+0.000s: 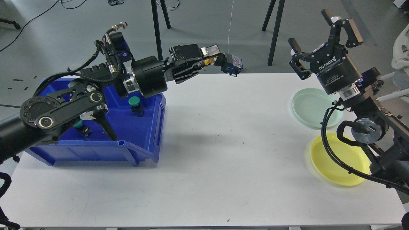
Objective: Pass button and place on color plate
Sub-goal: 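Lift the yellow button and extend the left arm toward the table center, then bring the right gripper to the yellow button and close on it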
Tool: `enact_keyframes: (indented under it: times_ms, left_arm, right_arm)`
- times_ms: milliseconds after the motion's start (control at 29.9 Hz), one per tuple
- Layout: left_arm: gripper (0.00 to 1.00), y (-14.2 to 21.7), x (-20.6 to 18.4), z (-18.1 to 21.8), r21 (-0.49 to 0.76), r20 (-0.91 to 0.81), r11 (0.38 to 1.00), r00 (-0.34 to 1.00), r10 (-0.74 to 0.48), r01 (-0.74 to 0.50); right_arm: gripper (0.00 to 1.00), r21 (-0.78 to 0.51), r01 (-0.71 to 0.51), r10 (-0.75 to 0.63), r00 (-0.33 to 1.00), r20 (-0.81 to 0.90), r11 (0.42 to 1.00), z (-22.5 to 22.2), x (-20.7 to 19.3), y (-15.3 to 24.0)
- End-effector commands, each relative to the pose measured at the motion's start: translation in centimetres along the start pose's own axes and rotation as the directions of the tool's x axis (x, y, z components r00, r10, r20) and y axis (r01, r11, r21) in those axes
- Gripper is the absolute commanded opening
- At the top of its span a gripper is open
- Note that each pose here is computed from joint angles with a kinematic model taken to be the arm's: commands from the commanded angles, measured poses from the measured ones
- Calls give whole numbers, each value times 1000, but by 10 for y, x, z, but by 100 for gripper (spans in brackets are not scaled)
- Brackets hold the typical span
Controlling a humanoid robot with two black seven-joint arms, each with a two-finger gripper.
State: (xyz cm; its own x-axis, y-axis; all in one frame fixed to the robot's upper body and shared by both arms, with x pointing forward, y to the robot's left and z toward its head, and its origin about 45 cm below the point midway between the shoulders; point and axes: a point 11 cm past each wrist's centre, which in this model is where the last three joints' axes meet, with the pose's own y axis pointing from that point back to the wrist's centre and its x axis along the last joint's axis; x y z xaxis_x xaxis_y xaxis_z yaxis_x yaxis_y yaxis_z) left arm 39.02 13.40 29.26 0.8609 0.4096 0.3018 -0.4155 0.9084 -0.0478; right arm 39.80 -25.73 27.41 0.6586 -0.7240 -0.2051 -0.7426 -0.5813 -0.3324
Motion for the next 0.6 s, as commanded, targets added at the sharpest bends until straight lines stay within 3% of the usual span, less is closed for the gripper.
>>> enact_keyframes:
  times_ms: [0,568]
  left_arm:
    - [15,-5,-7,-9,-1,-25,1000,1000,18,-18]
    - [15,-11,-13,-15,-5,-44,1000,999,27,-28]
  right_arm:
    - [99,-75,65,-66,998,-10,995,27,-27,1]
    - [97,-83,149,-138,983,122,985,69,-80,-13]
